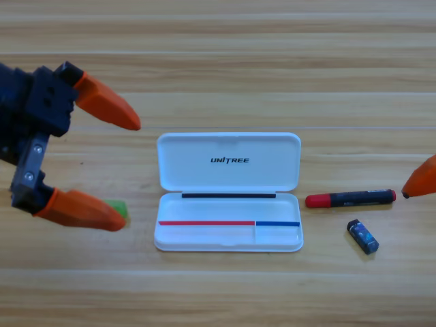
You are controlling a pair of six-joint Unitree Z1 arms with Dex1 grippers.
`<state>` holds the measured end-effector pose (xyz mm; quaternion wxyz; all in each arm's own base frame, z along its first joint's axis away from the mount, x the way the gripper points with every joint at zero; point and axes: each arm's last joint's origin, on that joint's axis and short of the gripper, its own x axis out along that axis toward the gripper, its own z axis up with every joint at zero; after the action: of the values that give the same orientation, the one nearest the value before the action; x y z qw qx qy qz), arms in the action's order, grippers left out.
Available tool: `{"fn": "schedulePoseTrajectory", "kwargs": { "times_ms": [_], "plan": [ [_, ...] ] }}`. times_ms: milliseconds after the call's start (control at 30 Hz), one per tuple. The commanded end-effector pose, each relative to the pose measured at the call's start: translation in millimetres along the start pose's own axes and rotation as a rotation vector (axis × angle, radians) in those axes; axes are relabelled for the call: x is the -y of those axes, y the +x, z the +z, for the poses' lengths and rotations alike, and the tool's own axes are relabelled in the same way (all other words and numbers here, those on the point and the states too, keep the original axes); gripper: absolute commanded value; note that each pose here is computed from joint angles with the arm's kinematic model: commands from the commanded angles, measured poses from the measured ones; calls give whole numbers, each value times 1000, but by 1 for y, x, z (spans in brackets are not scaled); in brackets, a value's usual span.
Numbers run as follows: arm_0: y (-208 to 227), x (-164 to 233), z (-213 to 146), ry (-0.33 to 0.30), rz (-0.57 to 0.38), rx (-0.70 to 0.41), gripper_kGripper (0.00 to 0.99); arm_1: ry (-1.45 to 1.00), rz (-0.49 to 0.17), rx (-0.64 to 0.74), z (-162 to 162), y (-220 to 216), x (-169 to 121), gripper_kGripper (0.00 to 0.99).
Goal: Clean up eraser and pencils
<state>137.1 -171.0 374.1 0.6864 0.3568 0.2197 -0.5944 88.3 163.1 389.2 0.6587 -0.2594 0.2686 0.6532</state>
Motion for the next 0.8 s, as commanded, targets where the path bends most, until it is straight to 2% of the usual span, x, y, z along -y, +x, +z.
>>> {"fn": "schedulePoseTrajectory", "kwargs": {
  "times_ms": [33,300,467,533,600,800],
  "plan": [
    [14,1,-3,-13,-29,-52,988,23,50,-66,-5,23,3,986],
    [17,0,-4,-8,-31,-63,988,57,22,-47,-4,16,1,986],
    [16,0,-3,-8,-31,-62,988,183,-127,-57,-9,5,10,986],
    [16,0,-4,-11,-24,-69,986,262,-237,-104,-12,8,22,986],
    [16,-2,-3,-11,-10,-79,985,320,-314,-165,-15,17,35,985],
    [15,-17,5,13,67,-181,985,489,-458,-308,-21,47,68,979]
  ]
}}
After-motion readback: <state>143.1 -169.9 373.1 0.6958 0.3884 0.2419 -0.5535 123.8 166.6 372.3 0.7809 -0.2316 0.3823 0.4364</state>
